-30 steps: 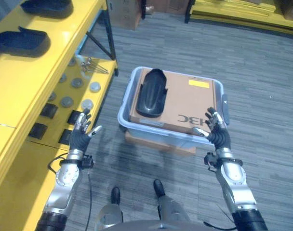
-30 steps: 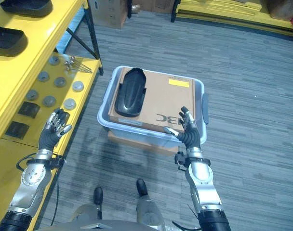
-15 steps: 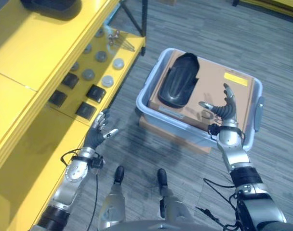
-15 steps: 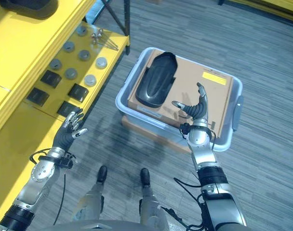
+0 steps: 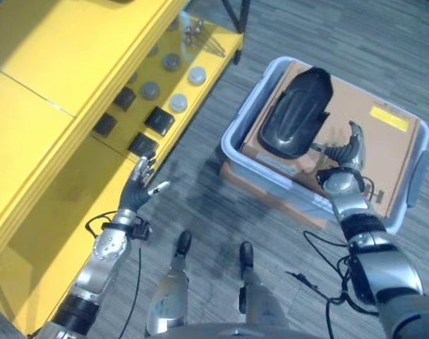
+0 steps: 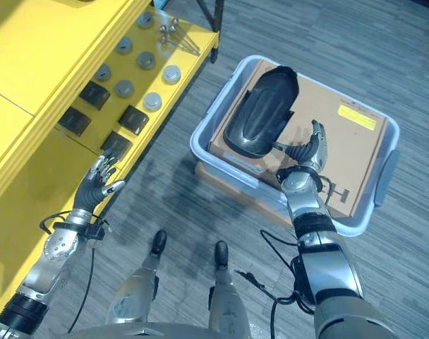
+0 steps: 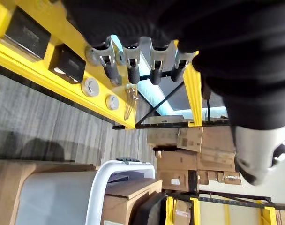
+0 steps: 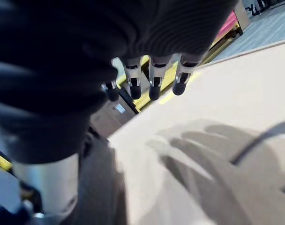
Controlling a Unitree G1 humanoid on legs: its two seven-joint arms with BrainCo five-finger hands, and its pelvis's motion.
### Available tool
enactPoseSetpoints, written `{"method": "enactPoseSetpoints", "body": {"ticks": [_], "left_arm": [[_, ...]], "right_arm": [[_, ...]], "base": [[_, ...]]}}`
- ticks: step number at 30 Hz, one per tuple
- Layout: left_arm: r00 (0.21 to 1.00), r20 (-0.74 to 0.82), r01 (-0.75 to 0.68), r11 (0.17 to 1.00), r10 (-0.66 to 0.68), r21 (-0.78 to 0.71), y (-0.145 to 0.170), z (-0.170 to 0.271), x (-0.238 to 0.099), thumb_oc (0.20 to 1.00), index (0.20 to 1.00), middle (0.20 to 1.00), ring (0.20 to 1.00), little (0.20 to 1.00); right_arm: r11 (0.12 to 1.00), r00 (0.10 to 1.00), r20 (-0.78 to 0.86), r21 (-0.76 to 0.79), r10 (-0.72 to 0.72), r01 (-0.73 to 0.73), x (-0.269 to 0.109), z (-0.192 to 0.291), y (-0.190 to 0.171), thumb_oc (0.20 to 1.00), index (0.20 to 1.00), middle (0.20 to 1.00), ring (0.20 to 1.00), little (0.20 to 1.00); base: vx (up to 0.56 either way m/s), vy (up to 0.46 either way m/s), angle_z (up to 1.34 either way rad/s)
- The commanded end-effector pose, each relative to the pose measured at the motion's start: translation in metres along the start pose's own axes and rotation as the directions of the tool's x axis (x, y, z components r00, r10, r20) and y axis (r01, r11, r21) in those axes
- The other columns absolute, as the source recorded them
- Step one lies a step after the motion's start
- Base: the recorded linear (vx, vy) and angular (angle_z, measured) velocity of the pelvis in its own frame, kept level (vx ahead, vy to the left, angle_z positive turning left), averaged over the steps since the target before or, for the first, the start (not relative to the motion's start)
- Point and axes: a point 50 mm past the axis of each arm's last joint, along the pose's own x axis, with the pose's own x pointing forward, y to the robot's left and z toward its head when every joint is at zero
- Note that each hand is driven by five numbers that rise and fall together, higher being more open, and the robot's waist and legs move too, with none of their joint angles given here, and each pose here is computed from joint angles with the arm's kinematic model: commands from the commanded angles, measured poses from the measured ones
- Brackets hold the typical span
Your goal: Move parts from the plastic box to the shelf.
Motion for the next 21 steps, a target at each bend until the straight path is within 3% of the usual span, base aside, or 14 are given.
{"method": "enactPoseSetpoints", "body": {"ticks": [1, 3, 4, 6, 15, 21], "left_arm": [[0.990, 0.137, 0.020, 1.000, -0.020, 0.009, -0.001, 0.021, 0.009, 1.000, 1.000, 1.000, 1.000, 1.000], [0.990, 0.142, 0.026, 1.000, -0.027, 0.006, -0.003, 0.022, 0.010, 1.000, 1.000, 1.000, 1.000, 1.000], [0.989, 0.143, 0.030, 1.000, -0.029, 0.000, -0.005, 0.022, 0.011, 1.000, 1.000, 1.000, 1.000, 1.000], [0.988, 0.146, 0.048, 0.999, -0.046, -0.012, -0.010, 0.022, 0.013, 1.000, 1.000, 1.000, 1.000, 1.000], [0.985, 0.158, 0.070, 0.997, -0.065, -0.021, -0.020, 0.023, 0.021, 1.000, 1.000, 1.000, 1.000, 1.000], [0.990, 0.141, 0.014, 1.000, -0.013, -0.002, -0.006, 0.023, 0.021, 1.000, 1.000, 1.000, 1.000, 1.000]], "right_arm": [[0.999, 1.000, 0.008, -0.033, 0.011, -0.010, 0.022, 0.008, -0.026, 1.000, 1.000, 1.000, 1.000, 1.000], [0.999, 1.000, -0.027, -0.040, 0.010, -0.011, 0.027, 0.004, -0.034, 1.000, 1.000, 1.000, 1.000, 1.000], [0.999, 0.999, -0.052, -0.036, 0.002, -0.004, 0.031, 0.002, -0.042, 0.570, 0.570, 0.570, 0.570, 0.570], [0.996, 0.995, -0.096, -0.089, -0.004, -0.004, 0.037, -0.007, -0.060, 0.200, 0.200, 0.200, 0.200, 0.200], [0.988, 0.974, -0.220, -0.153, -0.045, 0.011, 0.036, -0.035, -0.080, 0.200, 0.200, 0.200, 0.200, 0.200], [0.994, 0.946, -0.318, -0.101, -0.069, 0.038, 0.007, -0.092, -0.074, 0.200, 0.200, 0.200, 0.200, 0.200]], "base": [[0.01, -0.012, 0.16], [0.01, -0.014, 0.26], [0.00, -0.025, 0.23], [0.00, -0.010, 0.17], [0.01, 0.008, 0.14], [0.01, -0.012, 0.19]]}}
